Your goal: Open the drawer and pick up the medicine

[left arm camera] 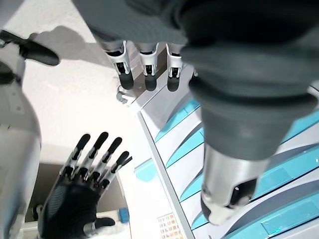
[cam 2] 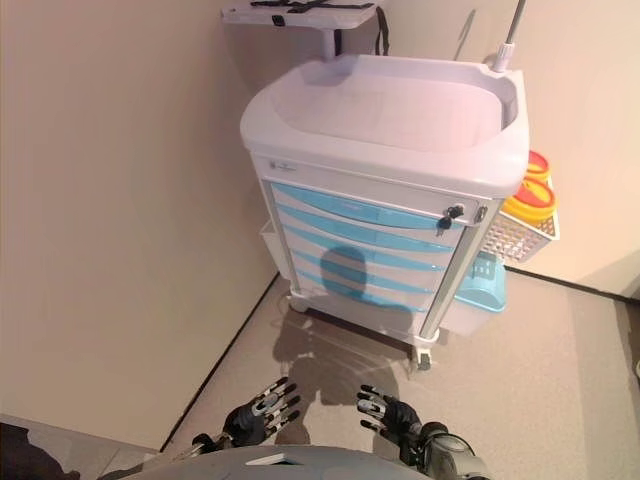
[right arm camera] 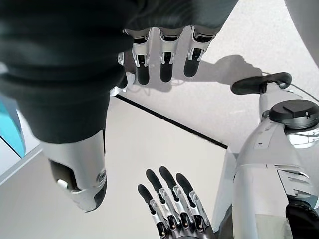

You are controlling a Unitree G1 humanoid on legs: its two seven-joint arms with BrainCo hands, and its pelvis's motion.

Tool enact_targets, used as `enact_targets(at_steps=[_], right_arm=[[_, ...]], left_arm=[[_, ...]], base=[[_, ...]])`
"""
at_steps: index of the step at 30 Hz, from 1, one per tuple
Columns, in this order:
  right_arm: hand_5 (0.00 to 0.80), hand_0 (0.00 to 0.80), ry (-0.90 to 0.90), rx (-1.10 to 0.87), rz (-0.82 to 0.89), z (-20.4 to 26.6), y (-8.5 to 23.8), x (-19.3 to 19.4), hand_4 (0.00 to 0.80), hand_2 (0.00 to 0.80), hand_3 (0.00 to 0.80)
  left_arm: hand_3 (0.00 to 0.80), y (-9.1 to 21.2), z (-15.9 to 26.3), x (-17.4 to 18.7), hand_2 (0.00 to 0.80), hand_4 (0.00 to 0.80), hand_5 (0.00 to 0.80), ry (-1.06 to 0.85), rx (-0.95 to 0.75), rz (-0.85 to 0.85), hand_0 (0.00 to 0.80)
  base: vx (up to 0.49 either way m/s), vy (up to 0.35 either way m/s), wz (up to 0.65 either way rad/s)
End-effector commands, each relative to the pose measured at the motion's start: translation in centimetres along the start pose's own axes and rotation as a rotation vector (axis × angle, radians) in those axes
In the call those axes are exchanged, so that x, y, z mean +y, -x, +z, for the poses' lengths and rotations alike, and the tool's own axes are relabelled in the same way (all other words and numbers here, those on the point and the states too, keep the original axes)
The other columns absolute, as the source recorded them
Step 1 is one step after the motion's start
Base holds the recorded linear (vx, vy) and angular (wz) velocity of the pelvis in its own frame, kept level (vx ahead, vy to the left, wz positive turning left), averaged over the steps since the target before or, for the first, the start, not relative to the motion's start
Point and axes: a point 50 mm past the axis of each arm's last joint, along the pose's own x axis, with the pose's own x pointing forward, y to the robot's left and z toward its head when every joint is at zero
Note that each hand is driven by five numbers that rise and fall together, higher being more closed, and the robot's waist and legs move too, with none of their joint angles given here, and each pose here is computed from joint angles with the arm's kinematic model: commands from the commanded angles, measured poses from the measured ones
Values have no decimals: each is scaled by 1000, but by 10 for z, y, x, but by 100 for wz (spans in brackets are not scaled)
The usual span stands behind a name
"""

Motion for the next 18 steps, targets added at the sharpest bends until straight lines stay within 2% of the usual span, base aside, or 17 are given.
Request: enact_targets(at_steps=[1,12,18], right_arm=[[0,0,13,-84,62,25,-14,17,0,0,0],[0,0,-16,-113,58,25,-11,16,0,0,0],[0,0,-68,-185,45,32,-8,15,0,0,0]], left_arm=[[0,-11,19,-8,0,0,0,33,-67,-58,0],[0,-16,24,-14,0,0,0,183,-96,-118,0],[0,-31,51,-31,0,0,0,304,-241,-202,0]], base=[[69,4,0],[29,-4,-2],[-16,-35,-4]])
